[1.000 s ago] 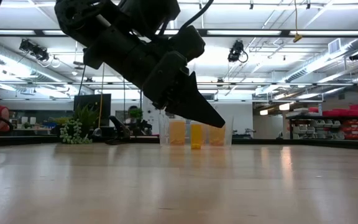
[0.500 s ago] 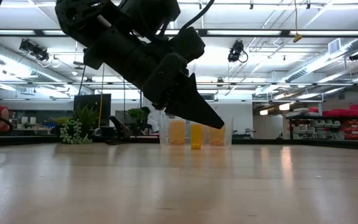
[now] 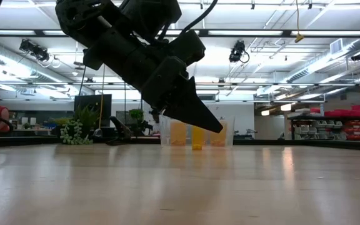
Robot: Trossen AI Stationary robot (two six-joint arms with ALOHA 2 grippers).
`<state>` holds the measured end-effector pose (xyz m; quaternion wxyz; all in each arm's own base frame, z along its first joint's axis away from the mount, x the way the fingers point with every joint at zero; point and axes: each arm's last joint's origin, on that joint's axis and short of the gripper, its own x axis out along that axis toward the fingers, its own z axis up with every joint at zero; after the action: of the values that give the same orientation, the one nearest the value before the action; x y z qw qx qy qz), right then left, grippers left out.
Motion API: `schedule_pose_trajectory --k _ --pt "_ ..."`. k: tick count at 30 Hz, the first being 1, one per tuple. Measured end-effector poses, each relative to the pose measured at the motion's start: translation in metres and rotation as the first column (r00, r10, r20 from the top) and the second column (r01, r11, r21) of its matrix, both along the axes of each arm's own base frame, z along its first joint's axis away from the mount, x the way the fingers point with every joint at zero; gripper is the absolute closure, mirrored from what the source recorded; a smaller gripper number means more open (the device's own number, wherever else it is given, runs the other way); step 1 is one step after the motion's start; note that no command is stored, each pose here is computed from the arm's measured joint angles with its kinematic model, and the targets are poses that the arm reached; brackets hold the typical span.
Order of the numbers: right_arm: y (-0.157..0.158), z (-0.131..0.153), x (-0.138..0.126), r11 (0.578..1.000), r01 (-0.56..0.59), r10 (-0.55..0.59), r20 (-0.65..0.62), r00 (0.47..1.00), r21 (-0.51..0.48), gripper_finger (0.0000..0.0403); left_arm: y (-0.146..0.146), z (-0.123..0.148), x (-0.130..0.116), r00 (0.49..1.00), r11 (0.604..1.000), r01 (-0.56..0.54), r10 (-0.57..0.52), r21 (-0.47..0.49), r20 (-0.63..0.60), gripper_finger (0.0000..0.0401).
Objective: Pick and place medicine bottles into bin by pill shape (circle, oval)
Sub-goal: Put the yellow tablet bottle into the bottom transparent bin
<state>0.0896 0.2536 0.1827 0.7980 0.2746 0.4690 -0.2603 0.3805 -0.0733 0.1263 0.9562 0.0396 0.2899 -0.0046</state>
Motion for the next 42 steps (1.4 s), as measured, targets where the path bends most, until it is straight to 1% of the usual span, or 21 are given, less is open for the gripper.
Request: schedule_pose_trajectory --k 8,11,15,17,22,29,34,42 --pt "-0.003 -0.001 0.001 0.993 -0.033 0.036 0.022 0.999 -0.115 0.0265 0.000 0.000 0.000 1.000 1.000 -0.012 0.012 0.009 0.002 0.0228" --pt "-0.002 -0.003 0.002 0.989 -0.045 0.053 0.054 0.997 -0.143 0.0264 0.000 0.000 0.000 1.000 1.000 -0.012 0.012 0.009 0.002 0.0228" --pt "-0.002 -0.008 0.005 0.984 -0.049 0.058 0.044 0.997 -0.171 0.0263 0.000 0.000 0.000 1.000 1.000 -0.011 0.011 0.010 0.002 0.0228" --pt "-0.001 -0.011 0.005 0.984 -0.051 0.059 0.042 0.997 -0.172 0.0263 0.000 0.000 0.000 1.000 1.000 -0.011 0.011 0.010 0.002 0.0228" --pt "0.003 -0.014 0.005 0.989 -0.056 0.058 0.012 0.998 -0.137 0.0263 0.000 0.000 0.000 1.000 1.000 -0.011 0.011 0.010 0.002 0.0229" --pt "0.003 -0.014 0.009 0.988 -0.076 0.076 -0.006 0.997 -0.134 0.0263 0.000 0.000 0.000 1.000 1.000 -0.011 0.011 0.010 0.002 0.0229" --pt "0.002 -0.015 0.017 0.985 -0.104 0.101 -0.023 0.995 -0.141 0.0263 0.000 0.000 0.000 1.000 1.000 -0.011 0.011 0.010 0.002 0.0228" --pt "-0.001 -0.015 0.023 0.984 -0.105 0.099 -0.049 0.994 -0.143 0.0262 0.001 -0.001 0.000 1.000 1.000 -0.010 0.010 0.012 -0.007 0.0228"
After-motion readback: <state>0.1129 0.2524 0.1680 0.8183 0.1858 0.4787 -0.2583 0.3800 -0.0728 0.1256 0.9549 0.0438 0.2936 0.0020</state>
